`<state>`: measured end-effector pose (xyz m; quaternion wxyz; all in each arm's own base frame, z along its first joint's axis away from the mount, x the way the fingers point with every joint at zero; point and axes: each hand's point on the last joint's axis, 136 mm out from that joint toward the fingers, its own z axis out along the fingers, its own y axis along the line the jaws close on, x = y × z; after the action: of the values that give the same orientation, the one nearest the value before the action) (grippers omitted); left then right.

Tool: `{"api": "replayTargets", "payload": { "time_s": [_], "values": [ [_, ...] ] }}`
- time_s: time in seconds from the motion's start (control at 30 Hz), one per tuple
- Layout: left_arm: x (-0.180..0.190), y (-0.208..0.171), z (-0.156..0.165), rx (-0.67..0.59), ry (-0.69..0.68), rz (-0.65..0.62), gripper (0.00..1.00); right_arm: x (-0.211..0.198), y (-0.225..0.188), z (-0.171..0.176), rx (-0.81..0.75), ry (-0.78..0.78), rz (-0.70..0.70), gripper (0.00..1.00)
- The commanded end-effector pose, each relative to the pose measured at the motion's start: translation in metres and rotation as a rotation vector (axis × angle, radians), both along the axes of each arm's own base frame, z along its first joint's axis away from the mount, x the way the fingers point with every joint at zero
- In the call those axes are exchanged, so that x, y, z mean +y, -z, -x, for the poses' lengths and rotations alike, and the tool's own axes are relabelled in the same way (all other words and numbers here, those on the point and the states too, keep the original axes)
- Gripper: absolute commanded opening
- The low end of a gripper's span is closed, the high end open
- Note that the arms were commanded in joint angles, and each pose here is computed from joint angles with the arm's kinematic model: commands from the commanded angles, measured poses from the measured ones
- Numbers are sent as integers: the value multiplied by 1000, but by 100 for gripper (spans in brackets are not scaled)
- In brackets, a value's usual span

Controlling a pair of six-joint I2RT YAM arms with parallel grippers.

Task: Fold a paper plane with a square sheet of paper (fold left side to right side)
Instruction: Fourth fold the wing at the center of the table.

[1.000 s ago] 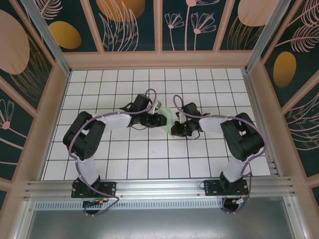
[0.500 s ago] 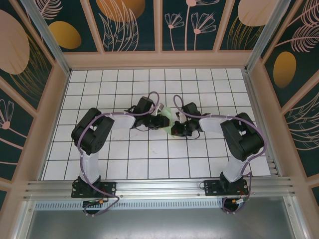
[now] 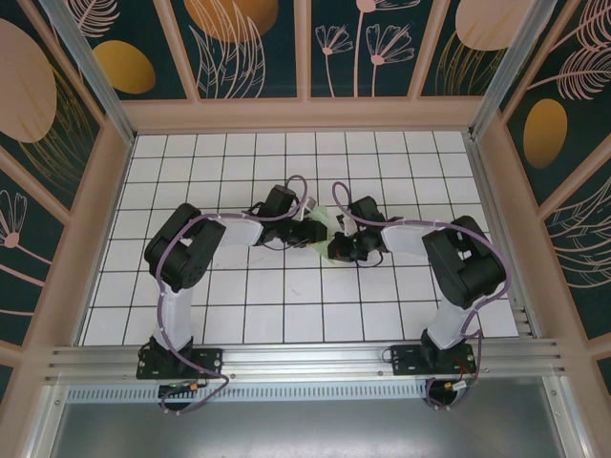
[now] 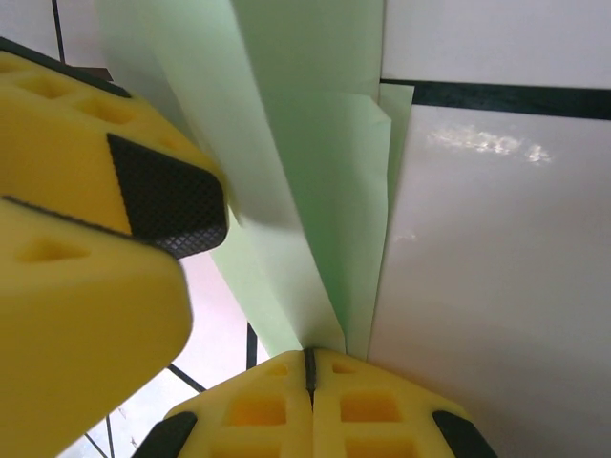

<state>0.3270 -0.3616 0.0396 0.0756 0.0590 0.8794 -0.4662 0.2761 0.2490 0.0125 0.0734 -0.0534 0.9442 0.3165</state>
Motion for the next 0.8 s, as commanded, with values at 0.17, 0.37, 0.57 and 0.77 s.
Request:
{"api": "replayTargets", "payload": {
  "time_s": [0.17,0.37,0.57,0.77],
  "values": [
    [7,27,-15,-7,-40,-130,34,-53,59,44,187,42,256,1],
    [11,39,-20,-12,-45,-187,33,-54,59,46,195,39,263,0],
    [24,50,-32,-28,-68,-297,33,-59,59,48,199,36,291,0],
    [36,57,-39,-57,-82,-382,33,-60,60,49,202,39,294,0]
  ]
}}
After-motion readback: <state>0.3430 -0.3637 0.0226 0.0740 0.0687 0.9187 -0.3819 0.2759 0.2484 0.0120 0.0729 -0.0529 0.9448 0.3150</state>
